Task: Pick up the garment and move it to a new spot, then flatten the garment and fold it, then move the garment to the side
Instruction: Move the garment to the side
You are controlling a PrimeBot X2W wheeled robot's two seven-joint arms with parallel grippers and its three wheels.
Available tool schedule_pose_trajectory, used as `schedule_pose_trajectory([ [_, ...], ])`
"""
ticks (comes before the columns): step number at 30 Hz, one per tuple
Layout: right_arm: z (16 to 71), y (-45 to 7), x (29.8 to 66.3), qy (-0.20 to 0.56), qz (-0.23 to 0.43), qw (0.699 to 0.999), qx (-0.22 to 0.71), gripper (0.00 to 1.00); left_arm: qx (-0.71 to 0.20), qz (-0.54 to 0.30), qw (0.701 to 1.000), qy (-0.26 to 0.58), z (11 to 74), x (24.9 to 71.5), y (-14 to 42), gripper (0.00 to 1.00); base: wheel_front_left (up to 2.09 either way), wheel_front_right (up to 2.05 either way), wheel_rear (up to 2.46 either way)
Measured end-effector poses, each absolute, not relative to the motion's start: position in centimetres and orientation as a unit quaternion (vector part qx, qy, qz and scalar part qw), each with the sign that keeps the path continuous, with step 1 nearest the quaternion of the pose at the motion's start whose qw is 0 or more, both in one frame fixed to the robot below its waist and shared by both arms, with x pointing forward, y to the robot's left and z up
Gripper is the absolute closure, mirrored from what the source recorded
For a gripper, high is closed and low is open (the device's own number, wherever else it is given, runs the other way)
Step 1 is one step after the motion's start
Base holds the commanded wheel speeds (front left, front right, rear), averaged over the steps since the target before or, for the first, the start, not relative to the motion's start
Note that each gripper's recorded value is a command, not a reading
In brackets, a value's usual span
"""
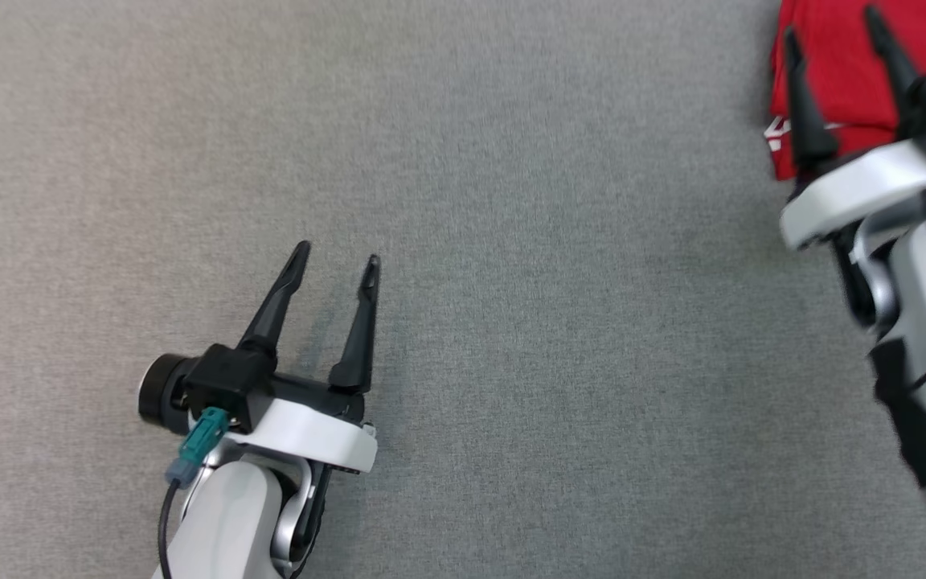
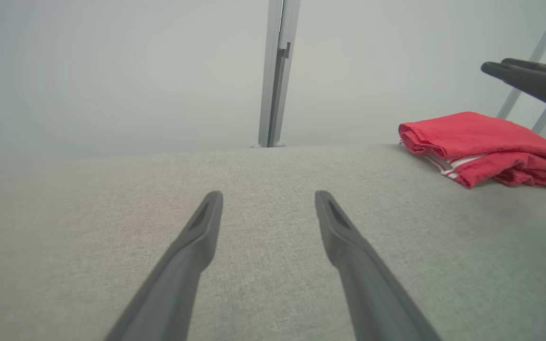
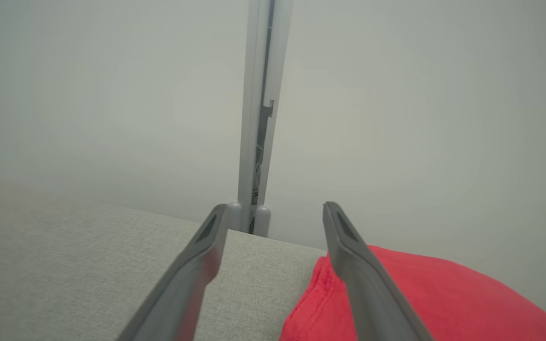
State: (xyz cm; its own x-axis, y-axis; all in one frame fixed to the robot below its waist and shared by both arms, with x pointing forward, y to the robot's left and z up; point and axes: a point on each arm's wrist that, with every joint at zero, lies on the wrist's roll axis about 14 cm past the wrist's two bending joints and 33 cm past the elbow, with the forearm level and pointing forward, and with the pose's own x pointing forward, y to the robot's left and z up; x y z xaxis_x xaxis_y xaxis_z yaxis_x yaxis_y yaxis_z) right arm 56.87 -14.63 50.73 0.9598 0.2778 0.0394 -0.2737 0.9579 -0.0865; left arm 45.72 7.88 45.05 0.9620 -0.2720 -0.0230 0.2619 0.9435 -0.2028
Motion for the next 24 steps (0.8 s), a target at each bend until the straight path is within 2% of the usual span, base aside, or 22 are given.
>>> schedule_pose_trajectory([
  [10,52.1,-11.0,49.3,-0.049,0.178,0.983,0.002,0.00,-0.132,-0.072,0.989,0.003,47.9,43.2,11.1,0.00,0.00,0.00,0.00],
  [18,53.5,-13.6,44.8,-0.075,0.124,0.989,0.037,0.00,-0.165,-0.049,0.985,-0.030,50.6,41.2,12.4,0.00,0.00,0.00,0.00],
  [24,52.2,-14.2,40.5,-0.061,0.105,0.991,0.055,0.00,-0.151,-0.044,0.986,-0.050,51.9,39.0,13.3,0.00,0.00,0.00,0.00],
])
